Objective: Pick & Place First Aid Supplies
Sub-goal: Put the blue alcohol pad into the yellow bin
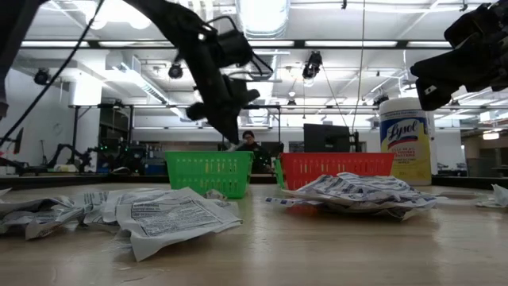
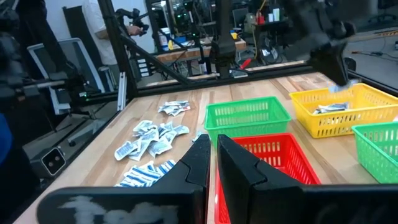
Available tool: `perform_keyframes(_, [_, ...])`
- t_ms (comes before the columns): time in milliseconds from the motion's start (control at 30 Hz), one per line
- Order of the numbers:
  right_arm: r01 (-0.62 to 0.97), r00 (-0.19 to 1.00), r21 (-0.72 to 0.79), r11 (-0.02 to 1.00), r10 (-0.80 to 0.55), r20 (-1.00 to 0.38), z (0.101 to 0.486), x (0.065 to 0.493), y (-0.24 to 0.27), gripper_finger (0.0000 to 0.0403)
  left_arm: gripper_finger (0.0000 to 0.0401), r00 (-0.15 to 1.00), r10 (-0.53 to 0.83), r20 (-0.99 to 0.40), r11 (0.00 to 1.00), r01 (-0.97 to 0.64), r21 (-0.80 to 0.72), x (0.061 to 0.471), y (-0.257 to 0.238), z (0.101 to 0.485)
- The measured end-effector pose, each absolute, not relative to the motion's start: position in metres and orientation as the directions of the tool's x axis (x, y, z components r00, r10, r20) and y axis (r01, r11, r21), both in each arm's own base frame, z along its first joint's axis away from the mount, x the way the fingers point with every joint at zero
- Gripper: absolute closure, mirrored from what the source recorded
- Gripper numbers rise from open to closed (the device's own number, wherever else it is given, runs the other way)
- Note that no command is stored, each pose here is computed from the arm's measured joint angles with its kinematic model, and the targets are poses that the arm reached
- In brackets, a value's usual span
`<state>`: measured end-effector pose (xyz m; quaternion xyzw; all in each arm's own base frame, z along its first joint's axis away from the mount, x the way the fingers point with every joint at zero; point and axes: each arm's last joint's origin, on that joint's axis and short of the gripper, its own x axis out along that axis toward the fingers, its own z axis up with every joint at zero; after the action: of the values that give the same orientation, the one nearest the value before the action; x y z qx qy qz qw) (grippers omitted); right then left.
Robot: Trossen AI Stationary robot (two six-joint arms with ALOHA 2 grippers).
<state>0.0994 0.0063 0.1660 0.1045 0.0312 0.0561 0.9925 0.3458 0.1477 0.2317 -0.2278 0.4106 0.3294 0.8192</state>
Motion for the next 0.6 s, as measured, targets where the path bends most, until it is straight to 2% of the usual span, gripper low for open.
perform_keyframes(267, [-0.105,0.992,0.211,0.972,0.118,-0.050,0.166,0.099,0.006,0.0374,0.0401,0.370,0.329,-0.869,0.724,-0.690,-0.020,0.351,0.158,0.210])
perform_keyframes(600, [-0.105,0.992,0.211,0.972,0.118,-0.050,0.166,0.099,0.006,0.0374,0.0401,0.365,0.332,-0.870,0.757,-0.653,0.014,0.348,0.157,0.209])
